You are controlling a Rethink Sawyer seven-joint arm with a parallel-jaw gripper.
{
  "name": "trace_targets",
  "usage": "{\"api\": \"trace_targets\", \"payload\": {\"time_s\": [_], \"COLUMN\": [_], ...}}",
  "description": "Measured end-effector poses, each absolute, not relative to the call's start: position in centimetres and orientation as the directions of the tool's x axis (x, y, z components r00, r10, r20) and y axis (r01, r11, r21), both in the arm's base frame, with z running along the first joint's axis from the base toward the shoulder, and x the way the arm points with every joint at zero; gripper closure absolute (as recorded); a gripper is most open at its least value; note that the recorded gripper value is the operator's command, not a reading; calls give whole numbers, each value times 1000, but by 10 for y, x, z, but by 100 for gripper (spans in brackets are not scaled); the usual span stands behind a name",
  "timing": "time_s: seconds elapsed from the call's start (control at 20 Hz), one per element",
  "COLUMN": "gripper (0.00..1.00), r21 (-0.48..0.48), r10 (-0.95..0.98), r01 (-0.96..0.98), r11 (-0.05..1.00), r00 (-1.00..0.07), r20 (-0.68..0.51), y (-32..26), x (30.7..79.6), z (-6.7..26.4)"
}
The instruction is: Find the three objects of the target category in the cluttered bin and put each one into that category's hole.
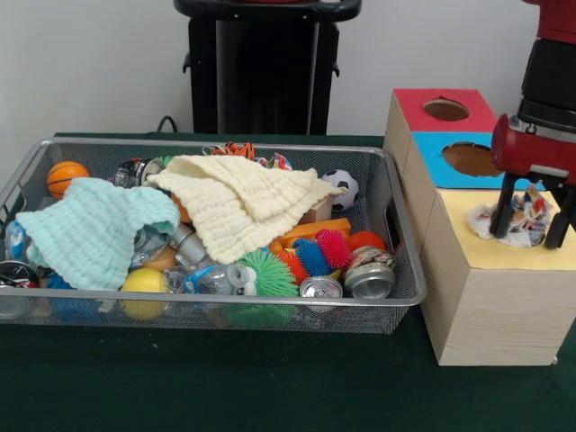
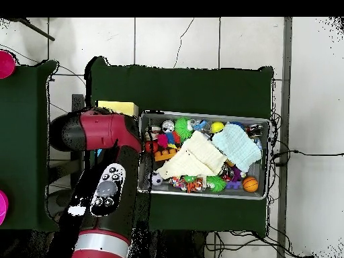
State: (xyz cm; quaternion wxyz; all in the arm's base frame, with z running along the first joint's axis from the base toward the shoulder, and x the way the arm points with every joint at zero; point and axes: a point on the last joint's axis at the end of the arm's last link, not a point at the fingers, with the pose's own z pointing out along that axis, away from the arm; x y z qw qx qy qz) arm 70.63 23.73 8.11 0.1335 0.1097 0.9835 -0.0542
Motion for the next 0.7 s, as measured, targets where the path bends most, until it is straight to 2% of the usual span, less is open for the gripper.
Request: {"api": "trace_targets", "payload": {"time_s": [0.7], "gripper": [0], "r21": [-63], "r10": [232], "r01": [257], "r11": [964], "r00": [-934], "r20": [-271], "y": [248], "x": [705], "z": [81]}}
